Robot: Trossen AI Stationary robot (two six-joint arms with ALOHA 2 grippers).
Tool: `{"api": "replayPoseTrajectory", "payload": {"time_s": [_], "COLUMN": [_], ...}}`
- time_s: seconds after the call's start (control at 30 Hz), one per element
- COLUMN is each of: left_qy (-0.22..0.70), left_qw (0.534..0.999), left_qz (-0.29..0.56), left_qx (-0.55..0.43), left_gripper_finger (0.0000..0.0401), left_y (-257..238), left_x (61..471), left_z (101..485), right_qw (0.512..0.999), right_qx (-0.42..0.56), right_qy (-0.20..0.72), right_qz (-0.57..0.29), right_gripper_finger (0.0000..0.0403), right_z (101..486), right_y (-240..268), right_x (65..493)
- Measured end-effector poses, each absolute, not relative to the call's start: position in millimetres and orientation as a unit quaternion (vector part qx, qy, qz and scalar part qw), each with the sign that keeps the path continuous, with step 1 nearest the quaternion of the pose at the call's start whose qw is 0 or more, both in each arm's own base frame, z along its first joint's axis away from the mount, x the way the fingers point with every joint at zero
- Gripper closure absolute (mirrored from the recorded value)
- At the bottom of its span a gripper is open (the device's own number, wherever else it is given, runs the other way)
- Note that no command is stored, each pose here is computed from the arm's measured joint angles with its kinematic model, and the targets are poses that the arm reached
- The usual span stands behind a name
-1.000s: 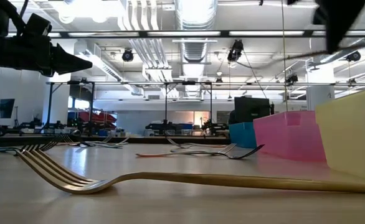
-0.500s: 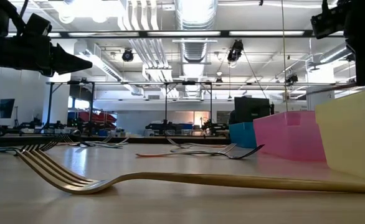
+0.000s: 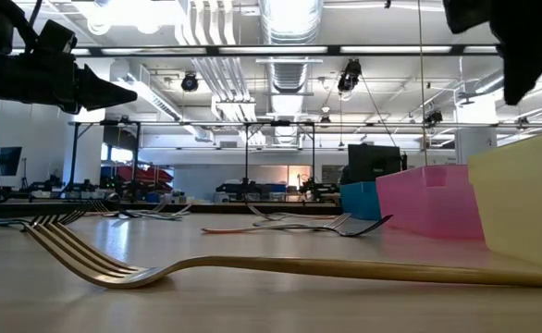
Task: Sort silverware by color (type)
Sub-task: Put the blue fork into the yellow bin
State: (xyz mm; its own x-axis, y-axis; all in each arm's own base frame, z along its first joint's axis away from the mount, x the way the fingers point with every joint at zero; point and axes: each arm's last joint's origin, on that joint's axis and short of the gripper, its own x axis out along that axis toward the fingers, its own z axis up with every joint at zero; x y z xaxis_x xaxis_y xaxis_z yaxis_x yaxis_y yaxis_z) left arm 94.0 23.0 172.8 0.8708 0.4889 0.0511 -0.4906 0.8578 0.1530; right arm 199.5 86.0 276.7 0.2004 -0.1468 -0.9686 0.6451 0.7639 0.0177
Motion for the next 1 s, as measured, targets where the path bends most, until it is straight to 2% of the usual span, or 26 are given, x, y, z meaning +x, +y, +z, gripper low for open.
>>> {"api": "replayPoseTrajectory", "payload": {"time_s": [0.1, 0.3, 0.7, 1.0], "left_qy": [-0.005, -0.005, -0.005, -0.005], "left_qw": [0.964, 0.964, 0.964, 0.964], "left_qz": [0.254, 0.254, 0.254, 0.254], "left_qx": [0.081, 0.081, 0.081, 0.081], "left_gripper_finger": [0.0337, 0.0337, 0.0337, 0.0337], "left_y": [23.0, 23.0, 23.0, 23.0], "left_x": [94.0, 94.0, 94.0, 94.0], "left_z": [172.8, 172.7, 172.7, 172.7], "right_qw": [0.771, 0.827, 0.813, 0.818], "right_qx": [0.203, 0.114, 0.101, 0.092], "right_qy": [0.545, 0.478, 0.448, 0.508], "right_qz": [-0.259, -0.274, -0.358, -0.252], "right_gripper_finger": [0.0285, 0.0298, 0.03, 0.03], "right_z": [281.1, 285.1, 295.3, 243.6], "right_y": [89.1, 86.6, 20.7, -8.1], "right_x": [210.2, 234.8, 276.2, 331.6]}}
